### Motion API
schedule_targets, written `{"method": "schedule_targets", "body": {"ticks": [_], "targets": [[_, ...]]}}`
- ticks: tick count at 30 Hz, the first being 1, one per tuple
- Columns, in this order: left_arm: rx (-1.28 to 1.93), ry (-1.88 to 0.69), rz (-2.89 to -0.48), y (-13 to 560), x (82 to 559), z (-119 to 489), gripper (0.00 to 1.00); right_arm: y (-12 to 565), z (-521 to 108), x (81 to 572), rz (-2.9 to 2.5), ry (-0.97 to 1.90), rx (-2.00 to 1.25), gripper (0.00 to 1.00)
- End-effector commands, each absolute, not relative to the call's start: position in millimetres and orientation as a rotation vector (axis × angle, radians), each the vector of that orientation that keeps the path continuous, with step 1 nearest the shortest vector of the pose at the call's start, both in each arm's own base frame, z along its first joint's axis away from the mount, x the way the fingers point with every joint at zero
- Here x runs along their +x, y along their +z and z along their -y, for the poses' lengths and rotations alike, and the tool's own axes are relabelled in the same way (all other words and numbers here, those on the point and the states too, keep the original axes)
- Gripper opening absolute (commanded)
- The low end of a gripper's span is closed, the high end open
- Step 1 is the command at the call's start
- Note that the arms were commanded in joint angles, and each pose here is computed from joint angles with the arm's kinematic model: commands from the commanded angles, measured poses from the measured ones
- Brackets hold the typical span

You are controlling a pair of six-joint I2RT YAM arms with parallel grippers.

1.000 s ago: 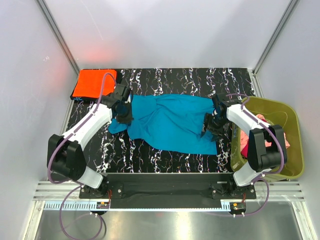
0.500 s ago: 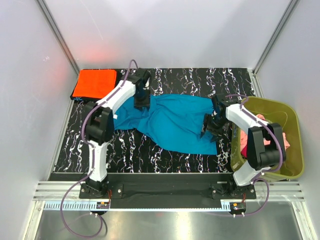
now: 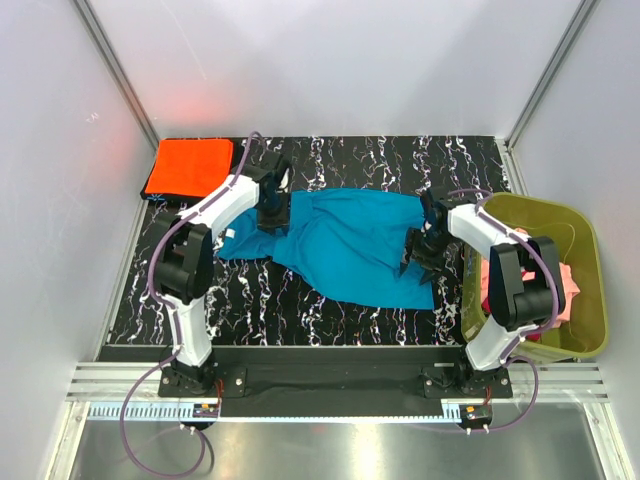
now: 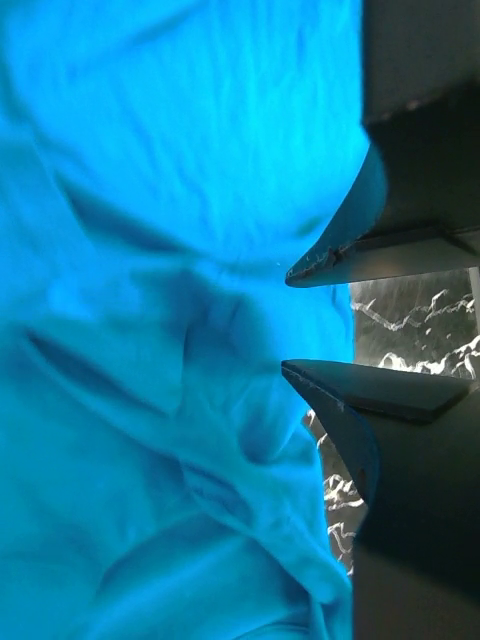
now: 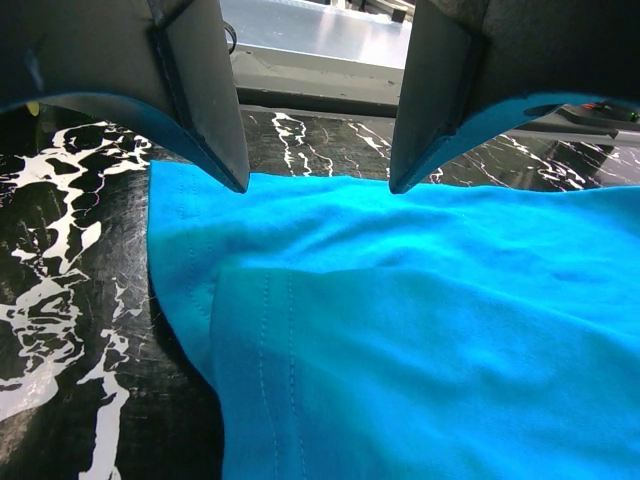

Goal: Fold and stack the t-shirts
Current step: Flatten the tshirt out

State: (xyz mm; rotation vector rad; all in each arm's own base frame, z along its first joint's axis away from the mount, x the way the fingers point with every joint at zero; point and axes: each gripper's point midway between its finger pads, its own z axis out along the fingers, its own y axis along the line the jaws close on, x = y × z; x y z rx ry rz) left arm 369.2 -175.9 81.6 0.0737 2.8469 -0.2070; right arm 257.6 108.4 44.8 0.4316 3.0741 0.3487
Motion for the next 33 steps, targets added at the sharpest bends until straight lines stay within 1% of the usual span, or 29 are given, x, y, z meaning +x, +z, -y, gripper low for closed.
{"method": "schedule_targets", "body": {"ticks": [1,7,12,14,21,33], "targets": [[0.078,-0.221,-2.722,92,388,176,0.40,51,-113,267,-3.061,0.391,0.411,0.65],[0.078,-0.113,-2.736,80,411,164,0.38,48,-112,268,-3.078,0.375,0.388,0.65],[0.110,-0.040,-2.704,82,432,154,0.39,50,-111,269,-3.082,0.371,0.374,0.65],[0.100,-0.038,-2.727,77,432,151,0.39,48,-111,268,-3.089,0.368,0.374,0.65],[0.136,-0.114,-2.719,65,438,160,0.41,47,-111,266,-3.104,0.368,0.364,0.65],[0.151,-0.279,-2.710,64,429,181,0.40,46,-111,266,-3.106,0.372,0.352,0.65]]}}
